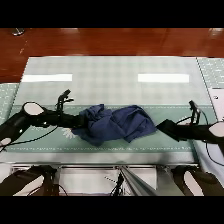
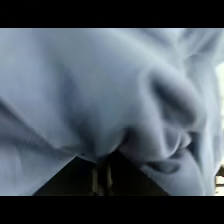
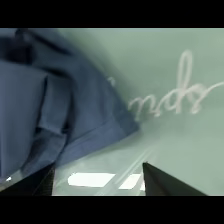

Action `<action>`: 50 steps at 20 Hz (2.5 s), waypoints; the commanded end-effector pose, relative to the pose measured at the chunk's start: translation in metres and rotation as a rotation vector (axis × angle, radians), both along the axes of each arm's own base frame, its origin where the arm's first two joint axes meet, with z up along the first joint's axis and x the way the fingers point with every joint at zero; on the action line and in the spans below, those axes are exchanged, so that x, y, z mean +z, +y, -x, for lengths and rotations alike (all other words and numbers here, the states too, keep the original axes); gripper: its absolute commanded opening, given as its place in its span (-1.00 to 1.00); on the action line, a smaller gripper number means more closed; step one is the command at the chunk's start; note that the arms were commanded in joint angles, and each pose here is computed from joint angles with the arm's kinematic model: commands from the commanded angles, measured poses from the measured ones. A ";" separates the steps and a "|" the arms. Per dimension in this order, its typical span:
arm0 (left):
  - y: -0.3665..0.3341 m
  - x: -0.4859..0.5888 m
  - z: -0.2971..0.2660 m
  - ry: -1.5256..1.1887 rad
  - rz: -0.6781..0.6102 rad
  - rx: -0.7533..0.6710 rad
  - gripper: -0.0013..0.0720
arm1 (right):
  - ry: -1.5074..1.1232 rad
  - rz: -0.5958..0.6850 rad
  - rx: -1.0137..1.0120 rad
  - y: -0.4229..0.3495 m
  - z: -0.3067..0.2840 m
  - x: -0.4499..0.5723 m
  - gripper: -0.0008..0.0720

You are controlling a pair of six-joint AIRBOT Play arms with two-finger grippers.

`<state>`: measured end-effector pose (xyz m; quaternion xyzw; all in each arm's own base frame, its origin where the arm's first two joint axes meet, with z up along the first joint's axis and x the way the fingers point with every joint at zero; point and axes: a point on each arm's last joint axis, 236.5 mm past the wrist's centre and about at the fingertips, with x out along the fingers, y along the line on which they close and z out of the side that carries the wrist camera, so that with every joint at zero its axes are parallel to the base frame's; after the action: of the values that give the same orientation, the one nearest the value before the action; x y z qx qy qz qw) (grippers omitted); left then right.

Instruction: Fold the shirts.

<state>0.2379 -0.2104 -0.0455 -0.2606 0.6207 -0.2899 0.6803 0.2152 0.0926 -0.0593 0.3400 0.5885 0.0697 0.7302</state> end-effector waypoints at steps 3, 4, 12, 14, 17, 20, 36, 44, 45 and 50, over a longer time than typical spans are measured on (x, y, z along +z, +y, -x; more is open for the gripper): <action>-0.020 0.006 -0.008 -0.039 0.119 -0.027 -0.89 | 0.049 -0.135 0.011 0.026 0.023 -0.009 0.72; -0.020 0.006 -0.008 -0.039 0.119 -0.027 -0.89 | 0.070 -0.148 0.019 0.029 0.026 -0.011 0.72; -0.020 0.006 -0.008 -0.037 0.120 -0.029 -0.89 | 0.020 -0.163 0.128 0.092 -0.029 -0.022 0.72; -0.020 0.006 -0.008 -0.038 0.120 -0.029 -0.89 | 0.028 -0.159 0.141 0.100 -0.048 -0.024 0.72; -0.020 0.006 -0.009 -0.040 0.118 -0.027 -0.89 | 0.059 -0.163 0.174 0.116 -0.066 -0.031 0.72; -0.019 0.011 -0.016 -0.058 0.119 -0.020 -0.89 | 0.006 -0.176 0.307 0.137 -0.078 -0.017 -0.92; 0.106 0.540 -0.010 -1.305 -0.275 0.227 -0.90 | -1.389 0.431 0.326 0.027 -0.001 0.573 -0.91; 0.106 0.397 0.042 -0.858 -0.304 0.168 -0.90 | -1.074 0.403 0.430 0.022 0.041 0.466 -0.91; 0.102 0.370 0.042 -0.788 -0.286 0.149 -0.90 | -0.998 0.373 0.462 0.028 0.038 0.440 -0.91; 0.077 0.197 0.050 -0.311 -0.155 0.075 -0.89 | -0.637 0.266 0.492 0.044 -0.007 0.287 -0.91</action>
<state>0.2024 -0.1181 0.2381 -0.1220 0.4276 -0.2407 0.8627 0.2091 0.1282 0.3021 0.0181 0.3276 0.2703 0.9051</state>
